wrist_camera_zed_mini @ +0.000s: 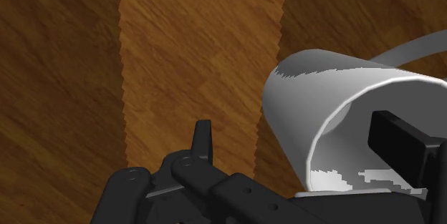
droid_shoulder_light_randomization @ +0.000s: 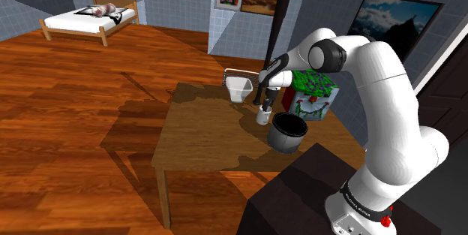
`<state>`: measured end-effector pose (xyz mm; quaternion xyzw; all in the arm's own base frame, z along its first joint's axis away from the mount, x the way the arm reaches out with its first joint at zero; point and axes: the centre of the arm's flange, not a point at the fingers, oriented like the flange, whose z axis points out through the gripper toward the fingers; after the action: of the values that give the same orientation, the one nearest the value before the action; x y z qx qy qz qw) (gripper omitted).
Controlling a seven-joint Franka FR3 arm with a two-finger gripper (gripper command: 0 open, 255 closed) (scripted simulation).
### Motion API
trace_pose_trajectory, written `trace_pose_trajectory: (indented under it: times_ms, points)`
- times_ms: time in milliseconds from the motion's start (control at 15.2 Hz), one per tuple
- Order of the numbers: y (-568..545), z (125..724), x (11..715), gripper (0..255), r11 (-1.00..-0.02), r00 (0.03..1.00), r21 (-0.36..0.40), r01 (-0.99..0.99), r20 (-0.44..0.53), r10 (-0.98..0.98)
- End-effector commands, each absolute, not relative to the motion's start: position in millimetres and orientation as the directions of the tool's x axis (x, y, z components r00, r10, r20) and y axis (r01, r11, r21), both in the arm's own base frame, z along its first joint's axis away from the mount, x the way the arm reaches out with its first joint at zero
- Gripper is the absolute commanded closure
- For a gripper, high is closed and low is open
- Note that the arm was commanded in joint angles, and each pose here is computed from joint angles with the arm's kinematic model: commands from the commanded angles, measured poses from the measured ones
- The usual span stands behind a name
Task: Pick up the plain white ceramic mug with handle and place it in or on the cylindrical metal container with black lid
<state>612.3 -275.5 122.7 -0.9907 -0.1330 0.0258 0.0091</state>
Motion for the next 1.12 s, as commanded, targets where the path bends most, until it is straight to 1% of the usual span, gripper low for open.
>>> trace_pose_trajectory:
  times_ms: [0,594,1056]
  points:
    - [-275.5,122.7,612.3,255,-0.964,0.963,-0.025,0.263,-0.049,0.264]
    - [-275.5,122.7,612.4,255,-0.964,0.963,-0.025,0.263,-0.049,0.264]
    - [-275.5,159.7,612.4,255,-0.964,0.963,-0.025,0.263,-0.049,0.264]
